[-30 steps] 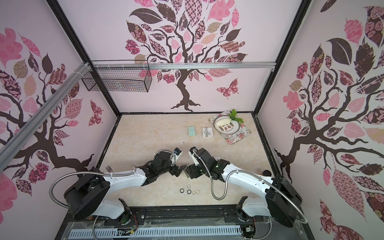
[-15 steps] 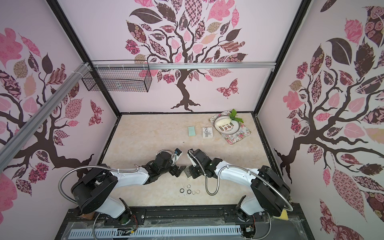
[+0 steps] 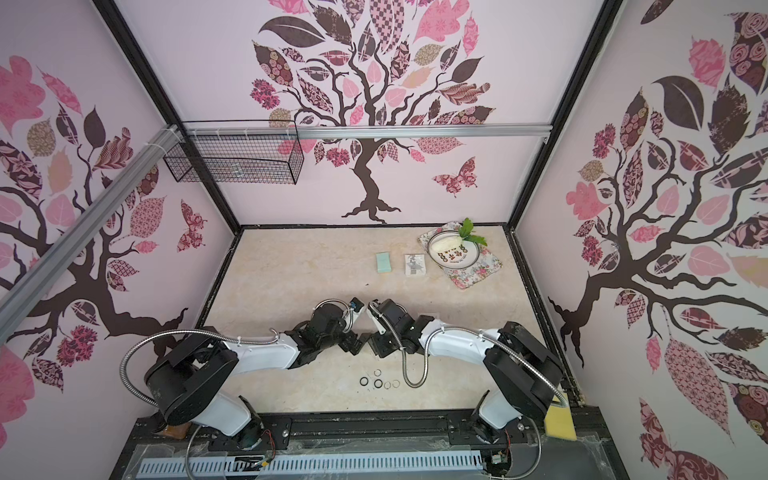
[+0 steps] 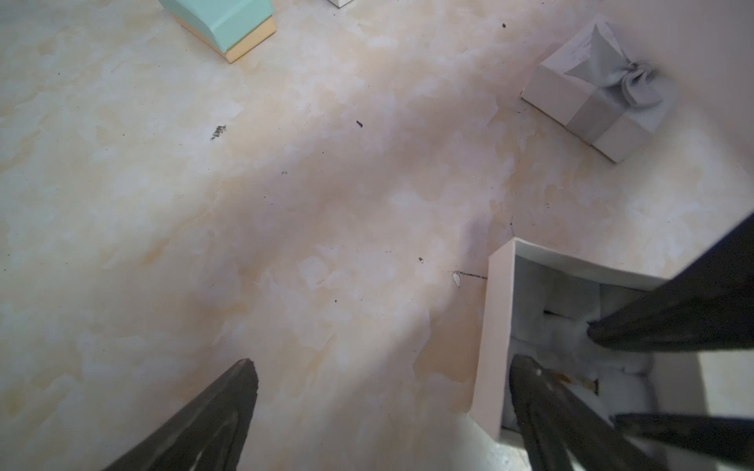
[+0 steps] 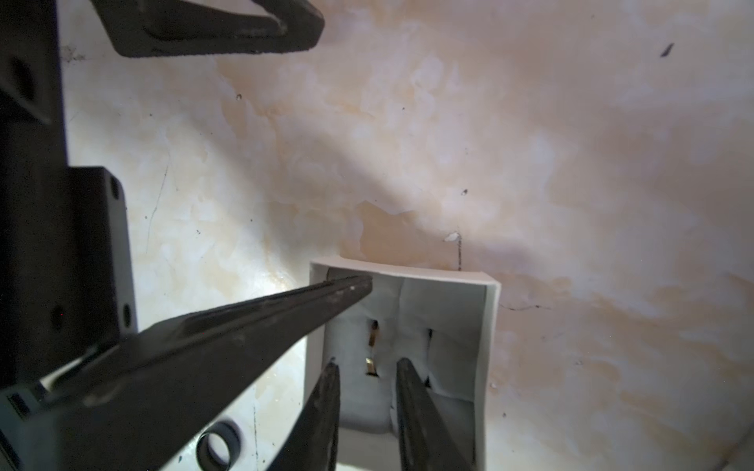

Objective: Take the rings out of the lift-off lid box
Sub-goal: Take out the ring from the jewelry box.

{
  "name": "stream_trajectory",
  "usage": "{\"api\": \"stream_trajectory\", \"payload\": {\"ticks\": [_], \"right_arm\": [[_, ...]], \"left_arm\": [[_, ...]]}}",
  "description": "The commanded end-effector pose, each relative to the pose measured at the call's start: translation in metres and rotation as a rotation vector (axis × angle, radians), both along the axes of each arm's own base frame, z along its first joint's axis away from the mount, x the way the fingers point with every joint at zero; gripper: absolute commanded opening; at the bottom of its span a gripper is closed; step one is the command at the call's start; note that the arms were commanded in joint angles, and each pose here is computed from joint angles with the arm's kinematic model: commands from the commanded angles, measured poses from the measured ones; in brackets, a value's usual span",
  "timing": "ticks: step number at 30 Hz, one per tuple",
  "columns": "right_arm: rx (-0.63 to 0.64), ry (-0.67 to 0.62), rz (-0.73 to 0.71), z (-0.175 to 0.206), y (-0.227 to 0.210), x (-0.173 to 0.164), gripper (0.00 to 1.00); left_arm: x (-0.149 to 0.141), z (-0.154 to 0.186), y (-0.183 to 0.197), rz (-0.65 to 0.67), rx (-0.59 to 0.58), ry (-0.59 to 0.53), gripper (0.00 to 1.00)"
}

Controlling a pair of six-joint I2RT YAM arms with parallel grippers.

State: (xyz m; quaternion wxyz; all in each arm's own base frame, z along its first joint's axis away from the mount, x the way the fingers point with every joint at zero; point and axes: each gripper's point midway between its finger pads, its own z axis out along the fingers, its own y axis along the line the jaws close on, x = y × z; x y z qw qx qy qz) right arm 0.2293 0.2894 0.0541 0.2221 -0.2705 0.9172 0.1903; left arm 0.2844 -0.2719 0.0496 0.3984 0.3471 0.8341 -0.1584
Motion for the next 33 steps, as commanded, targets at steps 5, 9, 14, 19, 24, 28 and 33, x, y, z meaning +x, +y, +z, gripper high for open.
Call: {"api": "stream_trajectory", "payload": {"ticks": [5,9,14,19,24,28,33], "right_arm": [[-0.016,0.006,0.010,-0.006,0.008,0.002,0.27],[-0.027,0.015,0.010,-0.012,0.008,0.002,0.26],[-0.031,0.019,0.006,-0.016,0.010,0.004,0.22],[-0.040,0.028,0.000,-0.021,0.010,0.004,0.15],[-0.044,0.034,-0.001,-0.024,0.009,0.003,0.05],[-0.042,0.031,-0.002,-0.022,0.009,0.003,0.00],[-0.033,0.024,-0.003,-0.018,0.009,0.004,0.00]], "left_arm": [[0.004,0.004,-0.004,-0.008,-0.025,-0.010,0.98],[0.003,0.006,-0.005,-0.011,-0.027,-0.014,0.98],[0.003,0.006,-0.005,-0.015,-0.029,-0.014,0.98],[0.001,0.005,-0.006,-0.023,-0.033,-0.007,0.98],[-0.003,0.003,-0.008,-0.044,-0.040,0.007,0.98],[-0.005,0.001,-0.009,-0.050,-0.043,0.019,0.98],[-0.006,-0.002,-0.012,-0.063,-0.046,0.034,0.98]]}}
